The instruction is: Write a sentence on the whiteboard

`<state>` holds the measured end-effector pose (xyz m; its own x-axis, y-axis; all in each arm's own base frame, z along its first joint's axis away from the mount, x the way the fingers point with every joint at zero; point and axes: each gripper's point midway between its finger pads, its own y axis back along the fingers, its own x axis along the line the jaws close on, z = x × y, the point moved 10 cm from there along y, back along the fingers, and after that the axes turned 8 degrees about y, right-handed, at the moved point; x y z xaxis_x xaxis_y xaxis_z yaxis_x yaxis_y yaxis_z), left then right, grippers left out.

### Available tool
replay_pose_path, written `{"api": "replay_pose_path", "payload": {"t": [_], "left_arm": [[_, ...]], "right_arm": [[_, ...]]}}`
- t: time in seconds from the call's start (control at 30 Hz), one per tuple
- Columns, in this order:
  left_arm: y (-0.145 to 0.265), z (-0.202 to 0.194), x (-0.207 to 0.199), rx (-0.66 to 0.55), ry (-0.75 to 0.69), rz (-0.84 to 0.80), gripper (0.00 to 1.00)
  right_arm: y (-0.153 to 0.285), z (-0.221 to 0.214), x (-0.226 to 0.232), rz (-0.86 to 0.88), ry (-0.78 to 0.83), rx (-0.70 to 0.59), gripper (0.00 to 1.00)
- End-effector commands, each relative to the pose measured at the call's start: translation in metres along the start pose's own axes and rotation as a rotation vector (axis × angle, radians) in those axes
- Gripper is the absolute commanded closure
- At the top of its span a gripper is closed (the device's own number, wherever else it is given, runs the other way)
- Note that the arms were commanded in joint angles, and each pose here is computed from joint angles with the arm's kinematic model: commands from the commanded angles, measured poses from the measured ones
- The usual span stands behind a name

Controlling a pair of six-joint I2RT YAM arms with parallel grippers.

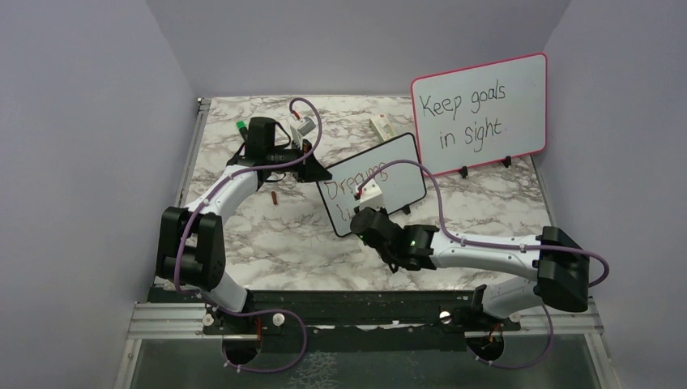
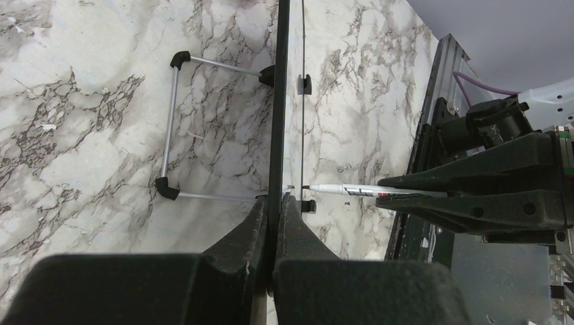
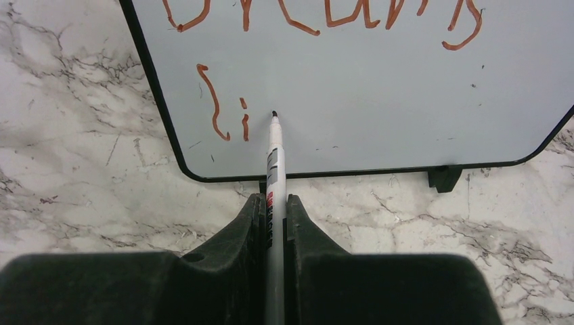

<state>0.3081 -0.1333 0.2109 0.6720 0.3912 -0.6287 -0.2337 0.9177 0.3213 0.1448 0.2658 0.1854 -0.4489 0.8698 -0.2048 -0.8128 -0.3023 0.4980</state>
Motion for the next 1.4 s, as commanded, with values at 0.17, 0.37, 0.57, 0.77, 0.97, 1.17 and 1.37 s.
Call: {"api": "replay_pose_path", "payload": {"t": [0.17, 0.37, 0.57, 0.77, 0.97, 1.17, 1.37], "left_arm": [[-0.013, -0.046, 0.028, 0.150, 0.113, 0.188, 1.00], [-0.013, -0.046, 0.028, 0.150, 0.113, 0.186, 1.00], [-0.013, -0.046, 0.027, 0.149, 0.112, 0.186, 1.00], [-0.013, -0.046, 0.027, 0.149, 0.111, 0.187, 1.00], [-0.013, -0.046, 0.027, 0.149, 0.111, 0.185, 1.00], [-0.013, -0.046, 0.027, 0.148, 0.112, 0.185, 1.00], [-0.013, -0.046, 0.028, 0.149, 0.113, 0.187, 1.00]], "right_arm": [[-0.010, -0.001, -0.002, -0.056, -0.033, -0.010, 0.99], [-0.011, 0.002, -0.002, -0.059, -0.043, -0.024, 0.99], [-0.010, 0.009, -0.001, -0.035, -0.043, -0.057, 0.99], [-0.010, 0.011, 0.001, -0.010, -0.029, -0.057, 0.99], [-0.011, 0.008, 0.004, 0.018, -0.013, -0.036, 0.99], [-0.010, 0.003, 0.004, 0.042, -0.003, -0.012, 0.99], [-0.009, -0.003, 0.005, 0.055, 0.005, 0.014, 0.99]]}}
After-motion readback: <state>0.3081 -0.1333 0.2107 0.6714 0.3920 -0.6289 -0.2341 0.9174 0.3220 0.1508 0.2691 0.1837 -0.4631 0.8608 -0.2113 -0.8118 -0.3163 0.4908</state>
